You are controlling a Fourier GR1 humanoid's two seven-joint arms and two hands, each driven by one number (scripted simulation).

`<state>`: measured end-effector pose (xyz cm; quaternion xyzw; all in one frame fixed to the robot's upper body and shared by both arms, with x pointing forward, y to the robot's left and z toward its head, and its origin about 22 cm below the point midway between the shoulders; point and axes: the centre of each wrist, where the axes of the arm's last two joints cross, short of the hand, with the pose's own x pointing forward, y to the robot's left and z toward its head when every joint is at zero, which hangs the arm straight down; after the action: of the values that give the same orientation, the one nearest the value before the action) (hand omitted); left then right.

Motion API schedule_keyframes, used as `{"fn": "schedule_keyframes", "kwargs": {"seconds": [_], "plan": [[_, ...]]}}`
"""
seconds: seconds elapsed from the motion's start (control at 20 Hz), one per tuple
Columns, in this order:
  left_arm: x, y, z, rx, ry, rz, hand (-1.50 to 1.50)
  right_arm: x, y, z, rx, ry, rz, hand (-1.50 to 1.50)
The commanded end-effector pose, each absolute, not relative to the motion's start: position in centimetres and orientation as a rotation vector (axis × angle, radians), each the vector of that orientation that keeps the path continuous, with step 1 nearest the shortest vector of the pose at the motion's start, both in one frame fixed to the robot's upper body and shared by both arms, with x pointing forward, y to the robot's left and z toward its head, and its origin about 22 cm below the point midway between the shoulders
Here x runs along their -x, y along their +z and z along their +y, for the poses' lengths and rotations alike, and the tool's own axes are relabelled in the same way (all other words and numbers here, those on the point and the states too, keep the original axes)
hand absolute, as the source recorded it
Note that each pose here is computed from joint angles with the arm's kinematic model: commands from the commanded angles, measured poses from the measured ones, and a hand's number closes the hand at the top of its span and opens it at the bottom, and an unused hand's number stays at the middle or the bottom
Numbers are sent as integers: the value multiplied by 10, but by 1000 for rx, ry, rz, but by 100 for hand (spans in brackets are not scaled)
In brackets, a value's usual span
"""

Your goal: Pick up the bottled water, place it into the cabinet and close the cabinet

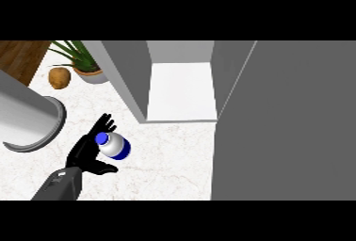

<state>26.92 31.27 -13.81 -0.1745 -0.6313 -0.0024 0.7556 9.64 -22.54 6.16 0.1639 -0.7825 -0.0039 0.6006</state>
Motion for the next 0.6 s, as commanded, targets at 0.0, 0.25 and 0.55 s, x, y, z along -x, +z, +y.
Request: {"fn": "schedule_keyframes", "kwargs": {"seconds": [0.0,0.25,0.55], "plan": [[-268,-143,308,473,38,-1407,-150,-90,73,-221,-384,-24,-1820,-150],[-269,-145,302,572,53,-1377,-150,-109,64,-221,-366,-16,-1832,-150],[-264,-154,283,633,85,-1338,-150,-113,46,-216,-407,-12,-1819,-150]]}}
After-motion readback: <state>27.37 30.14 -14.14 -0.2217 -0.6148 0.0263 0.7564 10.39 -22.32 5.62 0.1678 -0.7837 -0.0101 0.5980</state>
